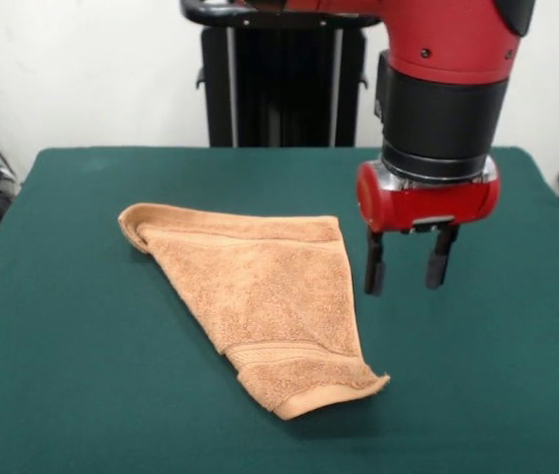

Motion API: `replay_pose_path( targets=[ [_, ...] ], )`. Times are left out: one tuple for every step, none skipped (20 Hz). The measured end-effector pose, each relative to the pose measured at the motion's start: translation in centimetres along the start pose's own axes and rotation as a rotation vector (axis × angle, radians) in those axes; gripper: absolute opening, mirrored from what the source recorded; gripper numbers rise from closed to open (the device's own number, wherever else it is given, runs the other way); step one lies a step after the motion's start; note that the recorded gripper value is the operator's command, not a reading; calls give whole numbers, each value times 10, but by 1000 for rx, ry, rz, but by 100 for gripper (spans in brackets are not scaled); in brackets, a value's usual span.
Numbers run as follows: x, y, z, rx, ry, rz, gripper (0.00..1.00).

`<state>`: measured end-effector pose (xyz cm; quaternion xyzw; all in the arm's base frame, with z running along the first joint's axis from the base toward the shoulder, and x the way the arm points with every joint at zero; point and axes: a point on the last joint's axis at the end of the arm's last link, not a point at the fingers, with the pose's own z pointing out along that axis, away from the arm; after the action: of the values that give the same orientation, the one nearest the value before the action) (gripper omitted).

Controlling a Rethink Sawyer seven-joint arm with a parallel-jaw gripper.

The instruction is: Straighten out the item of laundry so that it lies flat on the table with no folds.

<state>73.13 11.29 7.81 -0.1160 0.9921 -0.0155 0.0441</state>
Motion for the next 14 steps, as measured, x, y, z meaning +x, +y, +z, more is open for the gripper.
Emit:
replay_pose_path(
  targets=[
    [-2, -2, 0, 1, -4, 2, 100],
    [-4, -3, 1, 2, -7, 3, 100],
    [-6, -3, 3, 3, -10, 4, 100],
    [-8, -4, 5, 3, -11, 5, 100],
    [-8, -4, 6, 3, -12, 4, 100],
    [-12, -3, 13, 2, -14, 4, 100],
    [-14, -3, 15, 2, -15, 4, 100],
    [-16, -1, 18, 2, -15, 2, 100],
    [-19, 0, 22, 2, -16, 0, 100],
    [-21, 3, 25, 1, -15, -2, 100],
    [-23, 4, 26, 1, -14, -4, 100],
    [-28, 8, 33, 0, -13, -8, 100],
    [-31, 11, 37, -2, -11, -10, 100],
    [-34, 13, 40, -2, -9, -13, 100]
  ],
)
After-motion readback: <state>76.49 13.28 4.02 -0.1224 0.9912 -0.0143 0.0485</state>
